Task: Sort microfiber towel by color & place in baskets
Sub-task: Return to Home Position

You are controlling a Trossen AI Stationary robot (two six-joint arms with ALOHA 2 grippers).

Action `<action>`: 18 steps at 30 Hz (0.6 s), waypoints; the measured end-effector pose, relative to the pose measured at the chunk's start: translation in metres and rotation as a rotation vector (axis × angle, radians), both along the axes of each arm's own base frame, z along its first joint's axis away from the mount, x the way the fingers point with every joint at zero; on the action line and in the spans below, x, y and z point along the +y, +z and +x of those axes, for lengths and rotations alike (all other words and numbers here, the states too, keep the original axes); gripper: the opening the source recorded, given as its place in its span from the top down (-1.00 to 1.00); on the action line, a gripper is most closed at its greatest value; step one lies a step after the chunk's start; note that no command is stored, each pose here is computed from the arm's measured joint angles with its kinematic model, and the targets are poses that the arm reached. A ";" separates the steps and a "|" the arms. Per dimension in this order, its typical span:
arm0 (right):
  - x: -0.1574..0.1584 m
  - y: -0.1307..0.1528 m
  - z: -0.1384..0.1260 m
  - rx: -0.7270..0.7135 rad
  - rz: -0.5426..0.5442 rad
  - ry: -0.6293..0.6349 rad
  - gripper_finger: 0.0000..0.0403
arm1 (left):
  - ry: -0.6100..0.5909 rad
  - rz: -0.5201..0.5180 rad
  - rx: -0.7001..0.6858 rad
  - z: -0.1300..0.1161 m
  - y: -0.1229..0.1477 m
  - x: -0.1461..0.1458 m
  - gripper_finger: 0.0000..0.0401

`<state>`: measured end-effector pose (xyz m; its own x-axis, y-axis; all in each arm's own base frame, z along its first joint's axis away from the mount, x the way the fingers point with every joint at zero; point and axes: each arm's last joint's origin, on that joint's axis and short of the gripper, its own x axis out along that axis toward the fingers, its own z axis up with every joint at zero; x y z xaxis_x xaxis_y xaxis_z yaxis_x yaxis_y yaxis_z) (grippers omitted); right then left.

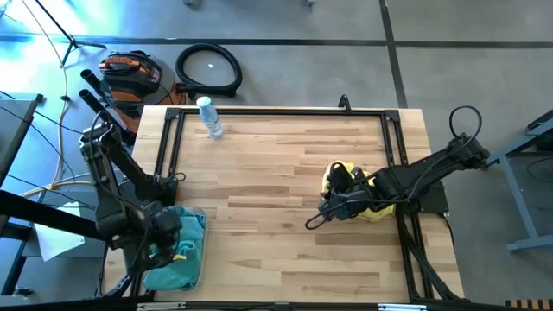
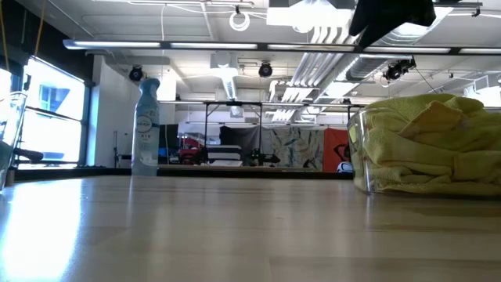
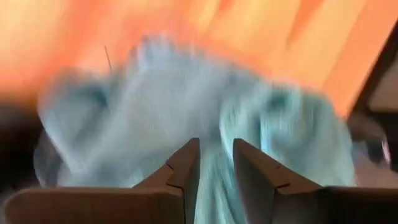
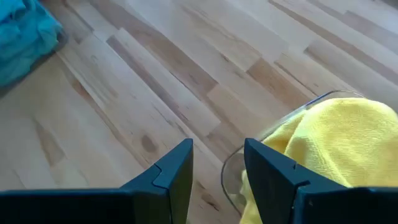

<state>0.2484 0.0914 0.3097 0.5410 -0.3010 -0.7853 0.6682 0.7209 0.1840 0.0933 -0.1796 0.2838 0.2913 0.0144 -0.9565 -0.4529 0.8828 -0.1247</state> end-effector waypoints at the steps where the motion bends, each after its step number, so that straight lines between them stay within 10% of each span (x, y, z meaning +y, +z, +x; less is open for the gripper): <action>1: 0.000 0.000 0.000 0.007 -0.007 0.009 0.29 | -0.025 0.048 -0.054 0.003 0.000 0.002 0.59; 10: -0.003 0.001 0.000 0.002 -0.114 0.023 0.29 | -0.159 0.376 -0.298 0.050 0.006 0.028 0.96; 18: -0.017 0.002 0.005 0.033 -0.210 0.036 0.29 | -0.227 0.429 -0.534 0.099 0.006 0.059 1.00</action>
<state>0.2530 0.0742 0.3114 0.5296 -0.4410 -0.7246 0.6444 0.7647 0.0056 0.1922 -0.1204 0.2897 0.7582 0.2399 -0.6063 -0.2261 0.9689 0.1006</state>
